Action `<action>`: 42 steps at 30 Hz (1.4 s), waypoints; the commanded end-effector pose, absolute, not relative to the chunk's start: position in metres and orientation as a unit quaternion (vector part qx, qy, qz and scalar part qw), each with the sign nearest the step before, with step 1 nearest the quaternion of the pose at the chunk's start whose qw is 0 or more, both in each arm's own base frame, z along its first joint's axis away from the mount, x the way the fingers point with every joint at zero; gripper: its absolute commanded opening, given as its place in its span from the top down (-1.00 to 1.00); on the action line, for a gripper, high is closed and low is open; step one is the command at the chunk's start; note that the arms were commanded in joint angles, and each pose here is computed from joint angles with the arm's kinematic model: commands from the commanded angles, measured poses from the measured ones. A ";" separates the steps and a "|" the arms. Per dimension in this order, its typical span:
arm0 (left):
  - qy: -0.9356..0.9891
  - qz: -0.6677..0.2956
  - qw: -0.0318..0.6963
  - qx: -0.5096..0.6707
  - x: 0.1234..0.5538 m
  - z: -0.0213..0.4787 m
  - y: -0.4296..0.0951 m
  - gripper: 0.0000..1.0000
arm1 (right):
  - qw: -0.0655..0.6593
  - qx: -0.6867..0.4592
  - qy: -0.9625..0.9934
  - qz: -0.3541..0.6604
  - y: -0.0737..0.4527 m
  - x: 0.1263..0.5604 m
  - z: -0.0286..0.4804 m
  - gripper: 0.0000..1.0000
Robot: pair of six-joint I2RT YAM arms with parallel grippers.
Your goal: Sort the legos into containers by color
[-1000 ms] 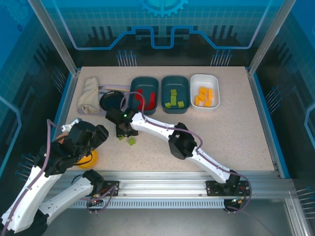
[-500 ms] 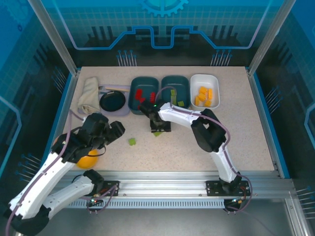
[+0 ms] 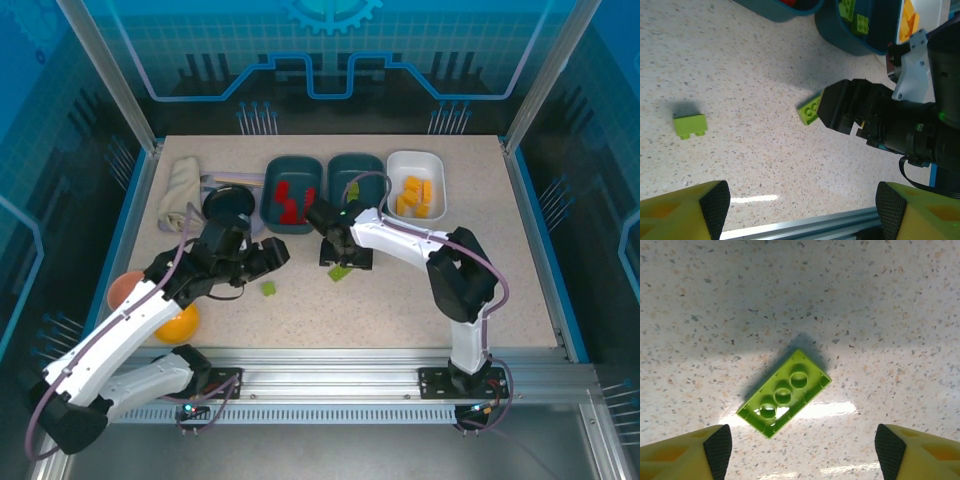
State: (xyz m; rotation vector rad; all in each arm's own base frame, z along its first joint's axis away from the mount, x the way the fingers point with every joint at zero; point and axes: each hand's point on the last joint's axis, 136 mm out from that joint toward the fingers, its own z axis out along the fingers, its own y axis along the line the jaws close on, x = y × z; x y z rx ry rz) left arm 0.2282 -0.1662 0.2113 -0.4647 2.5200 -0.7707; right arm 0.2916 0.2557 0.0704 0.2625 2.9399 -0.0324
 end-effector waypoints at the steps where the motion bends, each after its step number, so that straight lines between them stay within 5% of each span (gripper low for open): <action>1: 0.912 -0.308 0.240 -0.129 0.232 0.222 -0.181 -0.62 | 0.049 0.197 0.979 0.005 0.254 0.281 0.061 -0.66; 14: 0.908 -0.313 0.246 -0.130 0.230 0.224 -0.180 -0.62 | -0.009 0.320 0.947 0.009 0.262 0.291 0.037 -0.60; 21: 0.908 -0.320 0.241 -0.123 0.231 0.224 -0.185 -0.62 | -0.029 0.348 0.937 0.004 0.254 0.292 0.021 -0.31; 42: 0.904 -0.327 0.206 -0.182 0.217 0.182 -0.175 -0.64 | -0.061 0.366 0.929 0.002 0.254 0.289 -0.005 0.05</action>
